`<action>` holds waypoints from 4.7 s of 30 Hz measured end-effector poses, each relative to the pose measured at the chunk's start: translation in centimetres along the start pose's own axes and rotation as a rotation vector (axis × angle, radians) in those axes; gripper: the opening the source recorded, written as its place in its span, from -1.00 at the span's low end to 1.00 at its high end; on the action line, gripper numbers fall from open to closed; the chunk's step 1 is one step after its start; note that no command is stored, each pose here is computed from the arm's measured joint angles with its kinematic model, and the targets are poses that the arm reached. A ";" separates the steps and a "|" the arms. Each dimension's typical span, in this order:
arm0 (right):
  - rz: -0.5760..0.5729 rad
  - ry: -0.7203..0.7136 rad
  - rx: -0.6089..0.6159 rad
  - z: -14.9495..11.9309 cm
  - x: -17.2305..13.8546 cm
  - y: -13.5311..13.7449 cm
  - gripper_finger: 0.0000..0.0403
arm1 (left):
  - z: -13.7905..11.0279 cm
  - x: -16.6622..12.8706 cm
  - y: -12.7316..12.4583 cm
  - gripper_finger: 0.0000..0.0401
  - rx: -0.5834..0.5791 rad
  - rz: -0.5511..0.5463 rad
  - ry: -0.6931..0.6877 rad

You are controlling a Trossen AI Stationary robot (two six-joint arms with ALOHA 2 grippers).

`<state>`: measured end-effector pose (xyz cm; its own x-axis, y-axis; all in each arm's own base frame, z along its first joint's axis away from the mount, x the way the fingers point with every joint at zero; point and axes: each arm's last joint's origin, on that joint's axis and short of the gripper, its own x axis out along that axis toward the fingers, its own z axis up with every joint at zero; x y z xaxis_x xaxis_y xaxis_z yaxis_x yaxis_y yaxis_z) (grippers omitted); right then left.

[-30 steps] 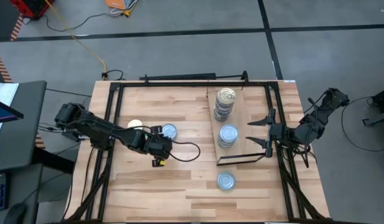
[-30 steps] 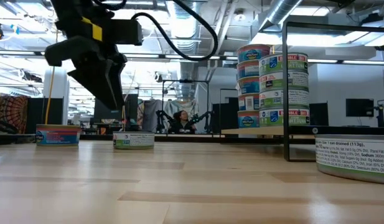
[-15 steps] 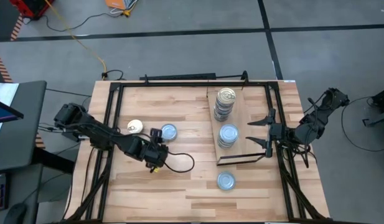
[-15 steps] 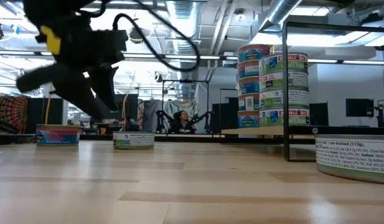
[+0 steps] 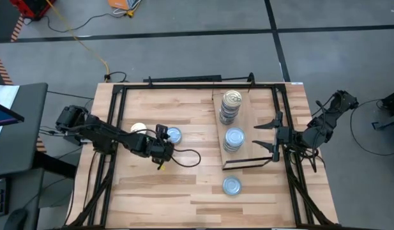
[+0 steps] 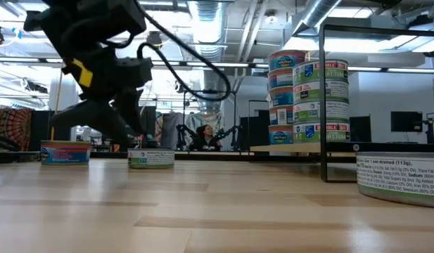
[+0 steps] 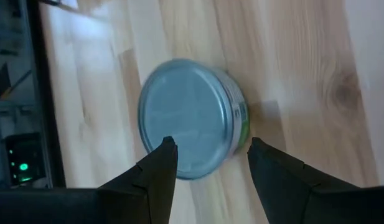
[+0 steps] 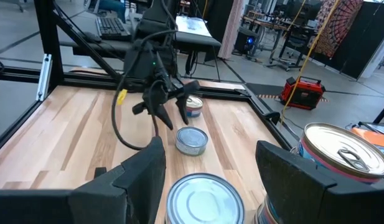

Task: Stack canned seafood by type on shelf
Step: Stack the green tuna can on top of the other green tuna can on the shelf

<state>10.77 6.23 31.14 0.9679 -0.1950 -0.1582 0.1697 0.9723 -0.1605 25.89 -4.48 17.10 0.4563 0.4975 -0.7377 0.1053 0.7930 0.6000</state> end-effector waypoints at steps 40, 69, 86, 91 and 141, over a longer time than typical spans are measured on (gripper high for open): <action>0.000 0.008 0.000 -0.1 0.0 0.0 0.38 | -2.0 1.5 -1.7 -1.00 -0.019 -0.045 -0.050; 0.000 0.008 0.001 -0.1 0.0 0.0 0.38 | 2.7 -2.0 -1.0 -1.00 -0.283 -0.438 -0.142; -0.001 0.013 0.004 -0.2 0.1 0.1 0.38 | 12.1 -1.1 2.9 0.08 -0.074 -0.401 0.213; -0.001 0.025 -0.012 -0.3 0.3 0.3 0.38 | 13.7 -0.2 3.4 0.25 0.139 -0.436 0.388; 0.000 0.078 -0.027 -1.0 0.2 0.2 0.38 | 8.8 6.2 0.9 0.22 0.458 -0.581 0.814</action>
<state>10.81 6.28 30.10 0.9504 -0.2054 -0.2334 0.1635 0.9687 -0.1866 36.53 -3.76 15.82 -0.4704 0.3074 -0.8272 0.5102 0.8596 0.0293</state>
